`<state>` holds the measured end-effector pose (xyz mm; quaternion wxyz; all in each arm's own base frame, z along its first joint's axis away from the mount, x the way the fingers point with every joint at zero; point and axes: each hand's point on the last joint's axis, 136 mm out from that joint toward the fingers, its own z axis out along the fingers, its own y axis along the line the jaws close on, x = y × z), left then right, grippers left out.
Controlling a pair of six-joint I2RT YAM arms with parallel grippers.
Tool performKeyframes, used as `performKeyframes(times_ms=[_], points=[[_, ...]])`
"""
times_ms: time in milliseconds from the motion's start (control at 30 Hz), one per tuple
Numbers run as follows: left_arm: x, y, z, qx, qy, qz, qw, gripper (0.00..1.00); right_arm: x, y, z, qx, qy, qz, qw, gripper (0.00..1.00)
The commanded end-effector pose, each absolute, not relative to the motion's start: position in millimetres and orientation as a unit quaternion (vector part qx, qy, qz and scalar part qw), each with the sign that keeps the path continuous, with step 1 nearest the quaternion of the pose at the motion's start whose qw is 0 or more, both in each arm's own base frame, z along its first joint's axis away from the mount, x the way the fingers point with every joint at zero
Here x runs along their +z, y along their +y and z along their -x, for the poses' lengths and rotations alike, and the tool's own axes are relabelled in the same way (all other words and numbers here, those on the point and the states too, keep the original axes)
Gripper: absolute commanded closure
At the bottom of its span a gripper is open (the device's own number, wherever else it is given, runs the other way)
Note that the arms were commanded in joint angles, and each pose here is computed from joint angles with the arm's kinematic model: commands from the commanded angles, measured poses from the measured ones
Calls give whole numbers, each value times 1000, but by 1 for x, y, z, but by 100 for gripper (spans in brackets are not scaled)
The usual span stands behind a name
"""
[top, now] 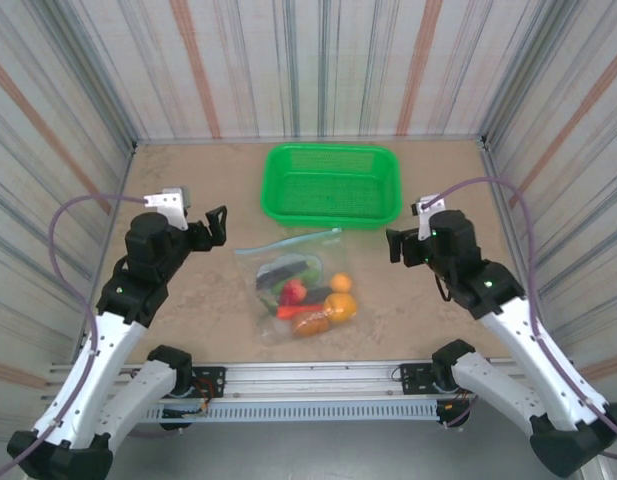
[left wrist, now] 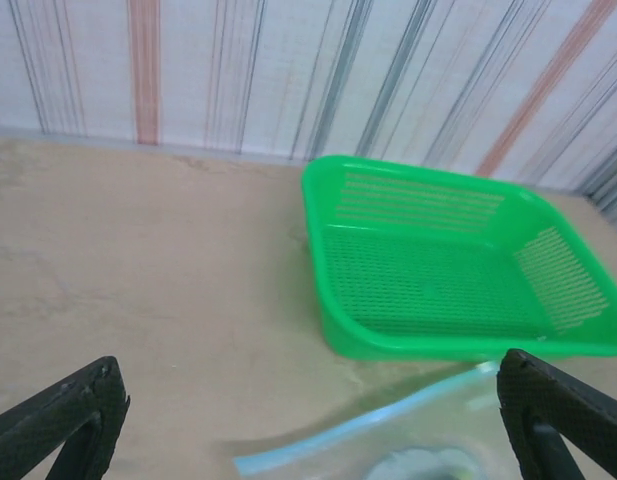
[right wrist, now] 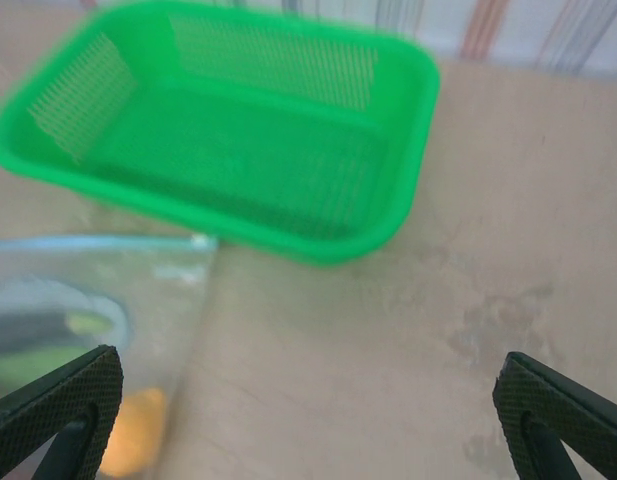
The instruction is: Place the food in the zip-top bag and seal the zipper
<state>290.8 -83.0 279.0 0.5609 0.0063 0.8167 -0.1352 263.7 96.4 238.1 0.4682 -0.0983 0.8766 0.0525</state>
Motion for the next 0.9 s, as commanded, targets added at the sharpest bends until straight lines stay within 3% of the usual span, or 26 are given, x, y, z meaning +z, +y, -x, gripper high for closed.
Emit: performKeyframes(times_ms=[0,200,467,633,867], points=[[252,-73,-308,-37,804,-70,590,1,234,87,-282,30,858,76,508,1],[191,-47,-323,30,765,-52,642,1,225,74,-304,29,817,56,573,1],[128,-15,-344,30,835,-10,549,1,168,15,-329,-47,852,-21,521,1],[122,-6,-356,15,826,-7,563,1,120,-17,-334,-51,862,-68,499,1],[115,-6,-371,-22,794,-34,607,1,115,-33,-343,1,809,-107,577,1]])
